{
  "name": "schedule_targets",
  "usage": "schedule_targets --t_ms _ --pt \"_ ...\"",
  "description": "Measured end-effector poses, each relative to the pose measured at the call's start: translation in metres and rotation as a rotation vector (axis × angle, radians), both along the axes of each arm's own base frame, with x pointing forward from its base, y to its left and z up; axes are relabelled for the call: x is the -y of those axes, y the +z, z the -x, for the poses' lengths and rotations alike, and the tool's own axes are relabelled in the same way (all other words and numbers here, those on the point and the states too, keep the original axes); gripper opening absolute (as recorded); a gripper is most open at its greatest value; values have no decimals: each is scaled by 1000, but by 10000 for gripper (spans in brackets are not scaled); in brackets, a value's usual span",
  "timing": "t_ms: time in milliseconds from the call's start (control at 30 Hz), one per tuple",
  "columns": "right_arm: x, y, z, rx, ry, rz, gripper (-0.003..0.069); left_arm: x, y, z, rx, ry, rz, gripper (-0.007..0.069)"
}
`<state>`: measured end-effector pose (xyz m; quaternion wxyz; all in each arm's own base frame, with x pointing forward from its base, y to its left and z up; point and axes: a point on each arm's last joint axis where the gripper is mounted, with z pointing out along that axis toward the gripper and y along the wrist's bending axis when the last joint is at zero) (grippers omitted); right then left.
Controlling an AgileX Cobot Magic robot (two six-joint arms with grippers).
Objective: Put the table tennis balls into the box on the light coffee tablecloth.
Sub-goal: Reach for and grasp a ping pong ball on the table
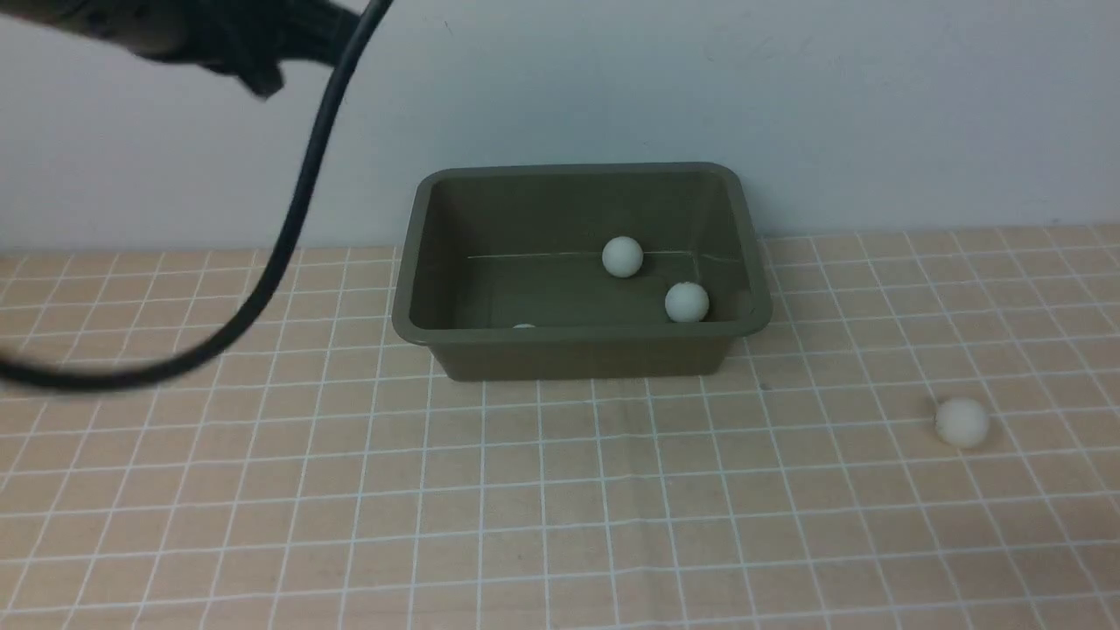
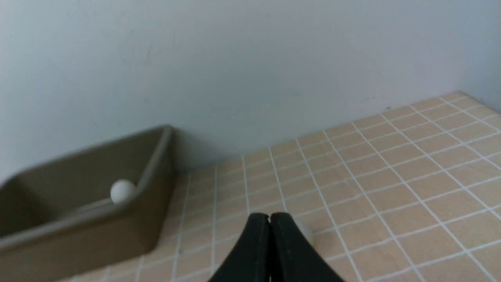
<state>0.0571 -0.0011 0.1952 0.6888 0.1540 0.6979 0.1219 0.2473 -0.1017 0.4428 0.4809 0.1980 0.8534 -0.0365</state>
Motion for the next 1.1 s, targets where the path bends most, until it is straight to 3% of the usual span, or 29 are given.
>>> schedule_targets --t_ms 333,467,600,800,1100 --pt "8 9 1 164 -76 -706 -19 -38 -69 89 5 -4 42 -69" --pt "14 10 2 206 -127 -790 -19 -46 -73 109 11 2 86 -69" --pt "13 10 2 183 -125 -654 -19 -55 -75 131 12 5 108 -69" --pt "-5 16 1 97 49 -441 -19 -66 -72 155 12 10 111 -69" --pt "-25 103 29 313 238 36 -19 -73 -78 169 -64 20 77 -69"
